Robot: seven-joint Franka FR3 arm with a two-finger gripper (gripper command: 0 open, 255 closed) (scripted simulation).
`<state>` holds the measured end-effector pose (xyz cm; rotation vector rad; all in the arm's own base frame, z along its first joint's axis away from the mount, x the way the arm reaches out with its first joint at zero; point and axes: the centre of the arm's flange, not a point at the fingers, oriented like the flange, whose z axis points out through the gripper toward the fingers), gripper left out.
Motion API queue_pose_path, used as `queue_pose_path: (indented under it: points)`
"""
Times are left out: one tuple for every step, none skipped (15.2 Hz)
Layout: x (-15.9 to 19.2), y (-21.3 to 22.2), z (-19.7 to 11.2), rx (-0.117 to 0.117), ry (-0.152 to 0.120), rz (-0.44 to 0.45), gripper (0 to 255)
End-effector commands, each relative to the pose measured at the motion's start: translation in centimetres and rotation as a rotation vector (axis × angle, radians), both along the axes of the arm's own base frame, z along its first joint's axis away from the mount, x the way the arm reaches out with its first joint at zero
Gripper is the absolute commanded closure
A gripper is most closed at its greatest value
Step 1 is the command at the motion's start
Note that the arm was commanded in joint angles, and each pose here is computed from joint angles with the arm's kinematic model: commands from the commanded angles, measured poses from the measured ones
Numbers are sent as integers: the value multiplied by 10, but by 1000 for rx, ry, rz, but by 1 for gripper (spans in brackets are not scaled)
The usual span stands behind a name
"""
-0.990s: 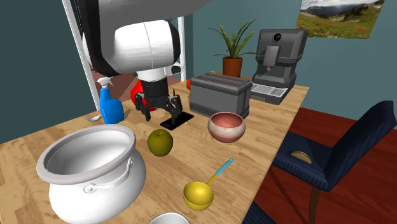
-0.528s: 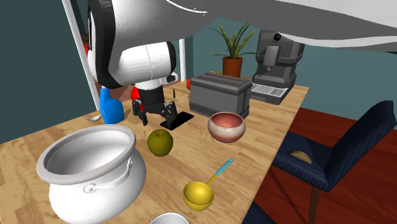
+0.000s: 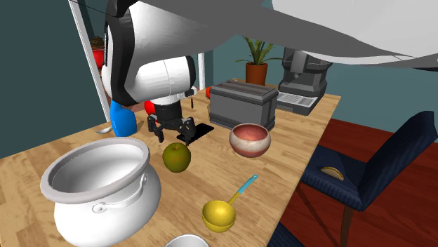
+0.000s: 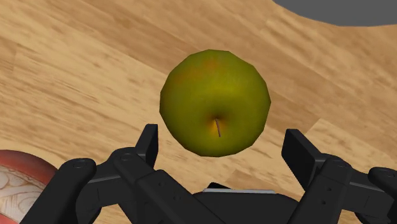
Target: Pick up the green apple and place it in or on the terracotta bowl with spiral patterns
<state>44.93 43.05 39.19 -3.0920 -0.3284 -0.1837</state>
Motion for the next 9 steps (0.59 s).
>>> queue_pose_path:
  points:
    - [0,0,0,0,0,0,0]
    - [0,0,0,0,0,0,0]
    - [0,0,0,0,0,0,255]
    - [0,0,0,0,0,0,255]
    - [0,0,0,0,0,0,255]
    - [0,0,0,0,0,0,255]
    - [0,0,0,0,0,0,255]
    - [0,0,0,0,0,0,255]
    - [0,0,0,0,0,0,255]
